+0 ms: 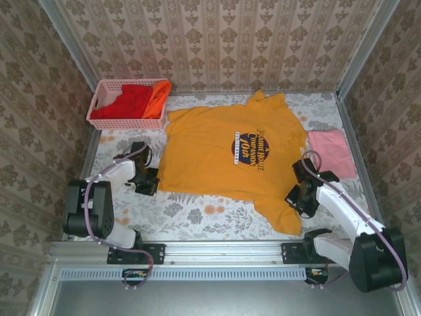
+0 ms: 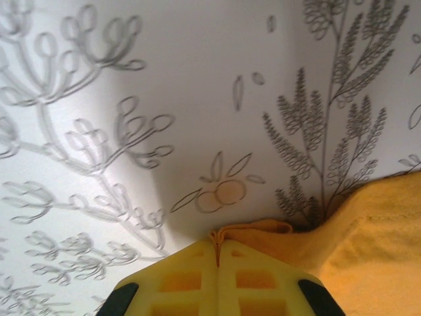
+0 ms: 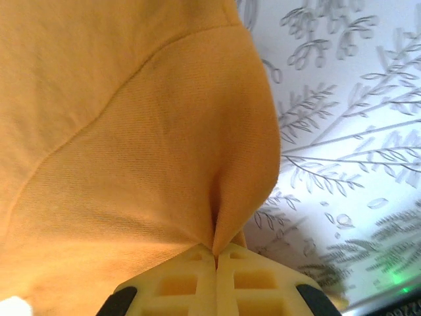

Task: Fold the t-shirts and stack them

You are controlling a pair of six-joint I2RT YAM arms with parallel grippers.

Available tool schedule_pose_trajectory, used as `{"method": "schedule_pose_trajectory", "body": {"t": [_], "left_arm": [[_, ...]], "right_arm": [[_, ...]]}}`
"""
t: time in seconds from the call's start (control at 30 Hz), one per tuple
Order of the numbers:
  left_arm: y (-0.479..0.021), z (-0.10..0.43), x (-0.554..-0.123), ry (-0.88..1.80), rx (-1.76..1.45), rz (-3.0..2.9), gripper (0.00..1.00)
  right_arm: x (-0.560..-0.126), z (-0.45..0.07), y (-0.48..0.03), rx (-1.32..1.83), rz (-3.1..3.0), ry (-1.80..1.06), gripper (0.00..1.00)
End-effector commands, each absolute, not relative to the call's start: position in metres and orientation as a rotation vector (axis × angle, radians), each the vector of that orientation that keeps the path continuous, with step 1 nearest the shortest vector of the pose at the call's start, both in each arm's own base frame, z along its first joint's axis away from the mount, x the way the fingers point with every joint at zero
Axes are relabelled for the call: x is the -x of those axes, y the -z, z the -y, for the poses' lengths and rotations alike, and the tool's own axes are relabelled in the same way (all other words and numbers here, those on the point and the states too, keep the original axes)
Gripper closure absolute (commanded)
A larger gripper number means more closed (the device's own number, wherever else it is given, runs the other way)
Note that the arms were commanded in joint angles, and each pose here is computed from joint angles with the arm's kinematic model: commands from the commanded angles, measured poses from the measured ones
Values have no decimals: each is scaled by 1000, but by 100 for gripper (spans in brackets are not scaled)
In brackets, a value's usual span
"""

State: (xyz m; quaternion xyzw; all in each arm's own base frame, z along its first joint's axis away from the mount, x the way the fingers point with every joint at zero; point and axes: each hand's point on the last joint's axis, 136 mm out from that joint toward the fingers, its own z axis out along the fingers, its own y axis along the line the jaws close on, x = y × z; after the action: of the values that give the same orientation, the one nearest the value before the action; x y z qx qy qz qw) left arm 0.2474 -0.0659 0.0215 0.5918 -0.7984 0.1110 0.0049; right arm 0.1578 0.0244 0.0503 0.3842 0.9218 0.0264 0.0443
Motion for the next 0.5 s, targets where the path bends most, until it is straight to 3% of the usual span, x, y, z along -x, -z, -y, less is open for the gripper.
{"method": "schedule_pose_trajectory", "body": {"t": [0.0,0.27,0.47], "left_arm": [[-31,60,-237,-276,-1904,2498,100],[-83,64,-248,-188,-1801,2678,100],[-101,67,-265,-264,-1801,2710,100]], "right_arm": [[-142,-7,-76,-1281,-2738,35,100],[-165,5,-148,-1301,-2528,2,100],[-217,11,-197,-1183,-2438,28,100]]}}
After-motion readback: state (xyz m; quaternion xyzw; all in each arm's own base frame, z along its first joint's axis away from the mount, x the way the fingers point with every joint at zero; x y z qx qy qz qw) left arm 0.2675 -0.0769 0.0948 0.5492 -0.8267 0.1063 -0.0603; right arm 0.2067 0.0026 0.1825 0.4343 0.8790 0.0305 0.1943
